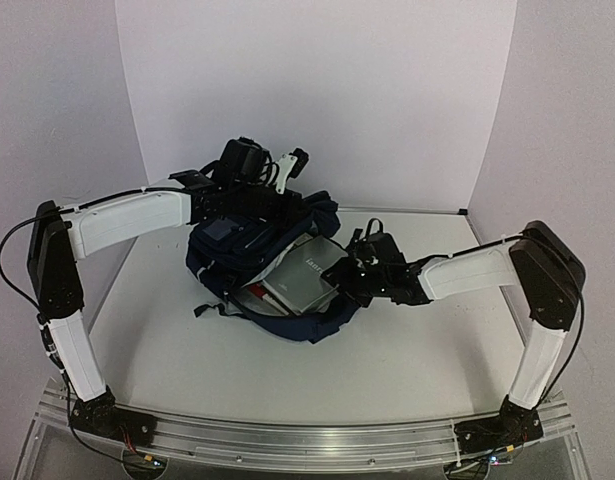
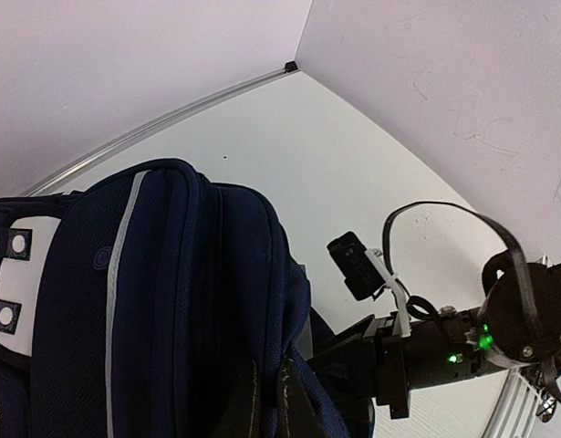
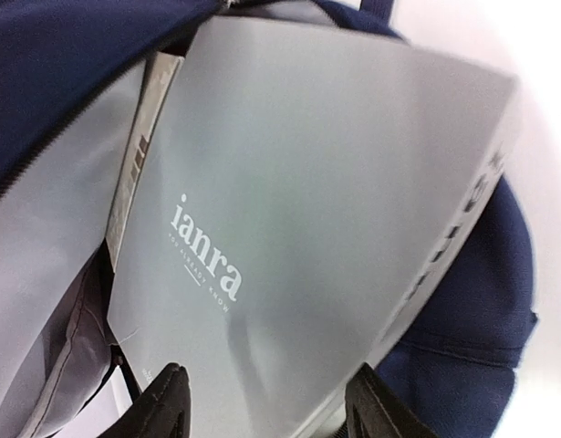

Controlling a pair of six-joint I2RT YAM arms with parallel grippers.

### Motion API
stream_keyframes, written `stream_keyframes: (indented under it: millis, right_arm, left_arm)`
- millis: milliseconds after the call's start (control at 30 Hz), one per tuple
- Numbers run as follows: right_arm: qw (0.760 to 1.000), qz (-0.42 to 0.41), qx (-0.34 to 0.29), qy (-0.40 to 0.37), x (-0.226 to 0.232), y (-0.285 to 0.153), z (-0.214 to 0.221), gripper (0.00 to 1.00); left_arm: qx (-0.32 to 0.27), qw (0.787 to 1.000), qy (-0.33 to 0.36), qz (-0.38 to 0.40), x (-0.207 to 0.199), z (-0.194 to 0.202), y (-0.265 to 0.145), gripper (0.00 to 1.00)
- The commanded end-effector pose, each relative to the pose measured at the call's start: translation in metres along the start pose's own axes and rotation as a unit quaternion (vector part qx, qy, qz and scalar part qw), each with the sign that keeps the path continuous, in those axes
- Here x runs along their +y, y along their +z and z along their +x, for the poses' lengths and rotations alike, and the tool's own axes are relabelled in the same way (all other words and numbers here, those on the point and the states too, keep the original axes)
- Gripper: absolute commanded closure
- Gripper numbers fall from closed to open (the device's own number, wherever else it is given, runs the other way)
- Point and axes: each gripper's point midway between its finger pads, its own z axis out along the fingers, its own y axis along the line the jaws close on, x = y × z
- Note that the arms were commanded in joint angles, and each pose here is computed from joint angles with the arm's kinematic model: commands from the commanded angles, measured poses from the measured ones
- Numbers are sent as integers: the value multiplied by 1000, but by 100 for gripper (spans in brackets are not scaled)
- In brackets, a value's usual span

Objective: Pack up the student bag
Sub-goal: Place the book in the student bag.

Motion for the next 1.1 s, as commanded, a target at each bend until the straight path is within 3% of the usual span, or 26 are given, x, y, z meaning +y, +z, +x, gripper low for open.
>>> stream_keyframes:
  millis: [0,167,433,833,1067]
  right_arm:
    - [999,-32,20,-22,25,16,8,52]
    - [996,-71,28,-43,55,25,15,63]
    - [987,-117,60,-94,94,33,42,70]
    - [991,-93,11,-95,90,41,33,66]
    - [990,-95,-19,-104,95,15,18,57]
  left_arm:
    - [-123,990,35,56,-36,-80,-42,100]
    - [-114,991,32,66,-39,-75,-37,100]
    - [-85,993,19,83,-38,-55,-21,100]
    - [-61,994,-16,88,-27,-27,-19,100]
    - [-26,996,-42,73,-15,9,-24,100]
